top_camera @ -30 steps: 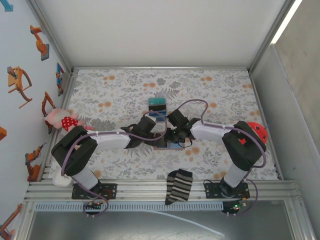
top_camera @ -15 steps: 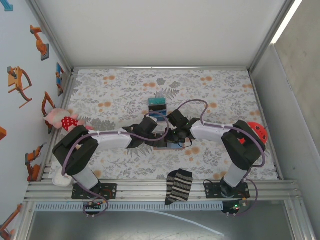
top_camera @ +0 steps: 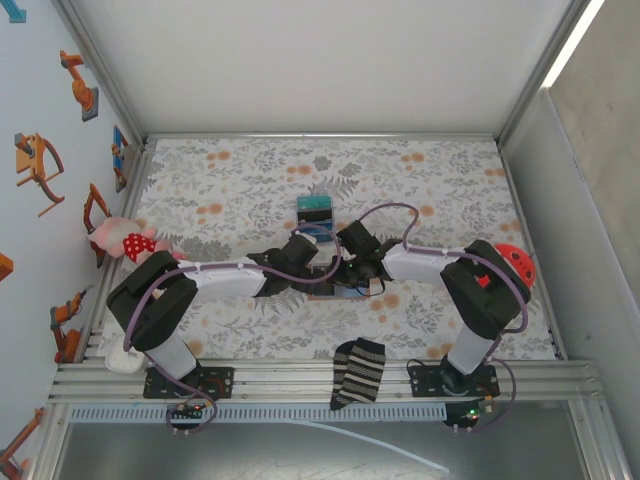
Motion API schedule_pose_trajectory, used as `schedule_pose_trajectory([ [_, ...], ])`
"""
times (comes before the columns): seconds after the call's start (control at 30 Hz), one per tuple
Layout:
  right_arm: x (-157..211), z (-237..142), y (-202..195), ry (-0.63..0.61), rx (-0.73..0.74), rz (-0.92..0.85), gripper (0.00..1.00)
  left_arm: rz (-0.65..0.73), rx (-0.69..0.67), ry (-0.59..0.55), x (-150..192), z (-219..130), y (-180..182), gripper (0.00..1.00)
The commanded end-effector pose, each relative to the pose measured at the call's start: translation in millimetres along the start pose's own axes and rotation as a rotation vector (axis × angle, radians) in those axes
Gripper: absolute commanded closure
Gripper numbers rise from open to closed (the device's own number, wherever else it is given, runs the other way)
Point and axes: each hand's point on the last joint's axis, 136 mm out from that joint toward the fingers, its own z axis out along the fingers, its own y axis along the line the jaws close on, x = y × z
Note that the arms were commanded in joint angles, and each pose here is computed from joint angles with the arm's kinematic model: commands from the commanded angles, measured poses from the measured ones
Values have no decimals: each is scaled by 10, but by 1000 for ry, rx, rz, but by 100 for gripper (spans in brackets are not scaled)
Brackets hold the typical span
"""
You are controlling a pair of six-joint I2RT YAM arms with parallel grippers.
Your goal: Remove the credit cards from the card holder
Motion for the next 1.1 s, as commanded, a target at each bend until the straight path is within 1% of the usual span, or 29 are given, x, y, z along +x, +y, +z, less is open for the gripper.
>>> schedule_pose_trajectory([
  [0.0, 74, -4, -193, 8, 54, 41, 79, 47, -25, 64, 149, 32, 21, 3],
  [0.3, 101, -39, -218, 7, 61, 50, 79, 51, -41, 64, 143, 7, 52, 3],
  [0.53, 120, 35, -214, 23, 46, 53, 79, 51, -43, 71, 144, -1, 53, 3],
  [0.67, 117, 64, -117, 25, -33, 62, 80, 54, -43, 77, 151, -6, 48, 3],
  [0.8, 53, 15, 74, -2, -194, 77, 83, 59, -37, 85, 160, -10, 32, 3],
  [0.87, 25, -20, 136, -14, -253, 80, 83, 65, -37, 90, 175, -8, 24, 3],
  [0.97, 7, -49, 163, -22, -297, 86, 83, 69, -38, 94, 179, -7, 18, 3],
  [1.07, -15, -73, 185, -33, -345, 97, 86, 69, -40, 90, 161, -13, 20, 3],
])
